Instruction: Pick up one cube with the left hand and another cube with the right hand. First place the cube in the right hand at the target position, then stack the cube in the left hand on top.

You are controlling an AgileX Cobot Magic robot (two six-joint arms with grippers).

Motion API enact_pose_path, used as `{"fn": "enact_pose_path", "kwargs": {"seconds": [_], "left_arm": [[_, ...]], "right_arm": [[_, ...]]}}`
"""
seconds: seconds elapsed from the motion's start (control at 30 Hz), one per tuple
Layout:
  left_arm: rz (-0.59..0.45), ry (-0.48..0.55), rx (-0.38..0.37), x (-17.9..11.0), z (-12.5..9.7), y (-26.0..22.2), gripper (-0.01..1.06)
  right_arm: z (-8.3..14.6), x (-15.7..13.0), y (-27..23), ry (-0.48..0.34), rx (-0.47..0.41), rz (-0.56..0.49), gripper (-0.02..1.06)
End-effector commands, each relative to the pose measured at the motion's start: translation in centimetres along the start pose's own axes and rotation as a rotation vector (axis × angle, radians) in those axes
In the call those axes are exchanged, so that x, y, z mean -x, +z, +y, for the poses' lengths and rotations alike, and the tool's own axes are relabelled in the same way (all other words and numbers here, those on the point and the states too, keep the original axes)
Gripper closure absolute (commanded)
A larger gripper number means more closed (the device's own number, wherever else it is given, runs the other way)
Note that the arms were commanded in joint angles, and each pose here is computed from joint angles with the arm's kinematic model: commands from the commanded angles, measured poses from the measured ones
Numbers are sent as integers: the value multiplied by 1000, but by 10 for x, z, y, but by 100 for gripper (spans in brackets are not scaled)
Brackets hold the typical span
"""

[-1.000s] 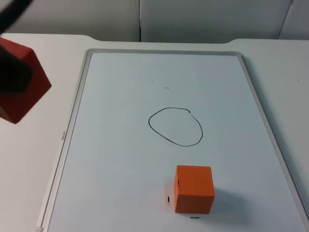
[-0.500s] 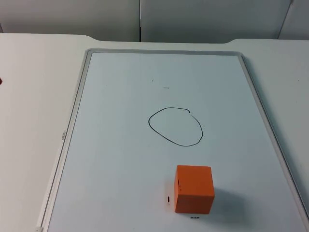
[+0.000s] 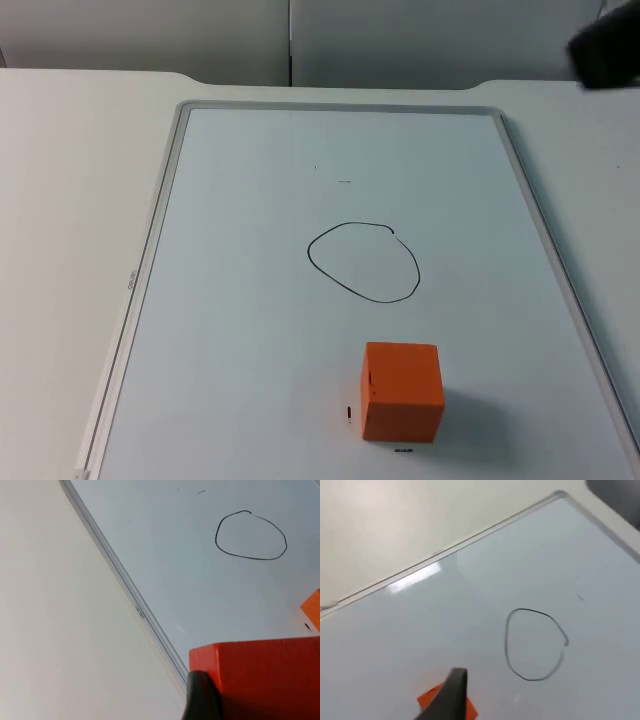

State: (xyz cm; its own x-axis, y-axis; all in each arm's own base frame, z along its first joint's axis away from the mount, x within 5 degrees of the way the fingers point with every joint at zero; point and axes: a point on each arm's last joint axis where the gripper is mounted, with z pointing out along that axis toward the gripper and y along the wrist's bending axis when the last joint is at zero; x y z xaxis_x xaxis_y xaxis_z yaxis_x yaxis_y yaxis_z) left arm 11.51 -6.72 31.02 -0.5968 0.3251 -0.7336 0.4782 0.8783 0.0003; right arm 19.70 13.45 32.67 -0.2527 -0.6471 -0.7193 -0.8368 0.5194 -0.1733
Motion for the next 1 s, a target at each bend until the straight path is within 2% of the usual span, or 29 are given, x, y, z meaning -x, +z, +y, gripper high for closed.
{"fn": "enact_pose_path", "kwargs": {"seconds": [0.0,0.03,0.07,0.13,0.27,0.63,0.97], "left_arm": [[-34,4,-4,2,0,-1,100],[-38,5,-3,2,0,-1,100],[-38,7,-1,2,0,-1,100],[-38,9,1,2,0,-1,100],[-39,14,6,2,0,-1,100],[-20,11,2,-4,0,5,100],[-25,4,-6,-4,-1,5,100]], "right_arm": [[11,7,17,-92,35,21,0],[26,8,37,-166,97,72,0],[35,7,51,-198,137,106,0],[42,5,62,-212,171,136,0],[63,-9,106,-236,287,277,0],[65,-44,158,-283,338,478,0],[64,-56,180,-312,324,507,0]]}}
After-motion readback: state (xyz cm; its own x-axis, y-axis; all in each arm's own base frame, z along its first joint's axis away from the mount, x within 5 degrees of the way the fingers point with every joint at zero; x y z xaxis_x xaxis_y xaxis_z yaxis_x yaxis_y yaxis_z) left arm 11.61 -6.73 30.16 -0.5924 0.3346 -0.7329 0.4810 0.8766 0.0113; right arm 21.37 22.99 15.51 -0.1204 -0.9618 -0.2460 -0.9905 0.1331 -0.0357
